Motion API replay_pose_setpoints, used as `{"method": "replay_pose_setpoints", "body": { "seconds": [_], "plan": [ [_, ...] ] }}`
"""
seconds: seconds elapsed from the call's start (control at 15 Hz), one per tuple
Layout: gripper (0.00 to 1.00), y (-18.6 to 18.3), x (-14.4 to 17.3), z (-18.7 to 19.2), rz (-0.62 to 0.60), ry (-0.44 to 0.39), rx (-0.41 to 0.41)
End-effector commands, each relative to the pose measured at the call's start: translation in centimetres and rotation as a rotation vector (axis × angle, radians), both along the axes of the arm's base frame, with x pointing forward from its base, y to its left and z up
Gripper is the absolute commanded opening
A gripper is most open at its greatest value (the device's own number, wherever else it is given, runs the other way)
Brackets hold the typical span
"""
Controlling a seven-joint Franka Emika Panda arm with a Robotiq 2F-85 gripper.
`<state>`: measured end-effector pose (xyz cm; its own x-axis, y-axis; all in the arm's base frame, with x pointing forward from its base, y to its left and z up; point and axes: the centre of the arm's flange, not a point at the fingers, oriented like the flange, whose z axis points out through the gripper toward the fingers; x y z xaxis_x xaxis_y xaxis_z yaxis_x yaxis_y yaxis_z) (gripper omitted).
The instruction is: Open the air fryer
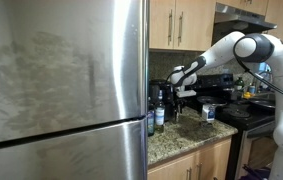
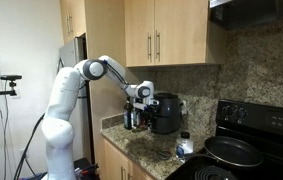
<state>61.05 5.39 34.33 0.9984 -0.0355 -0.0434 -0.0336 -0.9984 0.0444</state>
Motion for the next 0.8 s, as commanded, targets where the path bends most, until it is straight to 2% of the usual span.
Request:
{"method": "replay_pose_setpoints", "body": {
  "seconds": [0.0, 0.33, 0.47, 0.53, 0.6, 0.67, 0.73],
  "plan": [
    [0.11, -0.1, 0.4, 0.6, 0.052, 0.098, -0.001],
    [0.11, -0.1, 0.3, 1.2, 0.130, 0.161, -0.028],
    [0.11, -0.2, 0.2, 1.4, 0.166, 0.211, -0.046],
    [0.11, -0.3, 0.1, 1.5, 0.172, 0.211, -0.053],
    [0.11, -0.3, 0.2, 1.5, 0.160, 0.165, -0.061],
    [0.61, -0.2, 0.3, 1.5, 0.137, 0.131, -0.028],
    [0.37, 0.0, -0.6, 1.7, 0.140, 0.163, -0.046]
  ]
}}
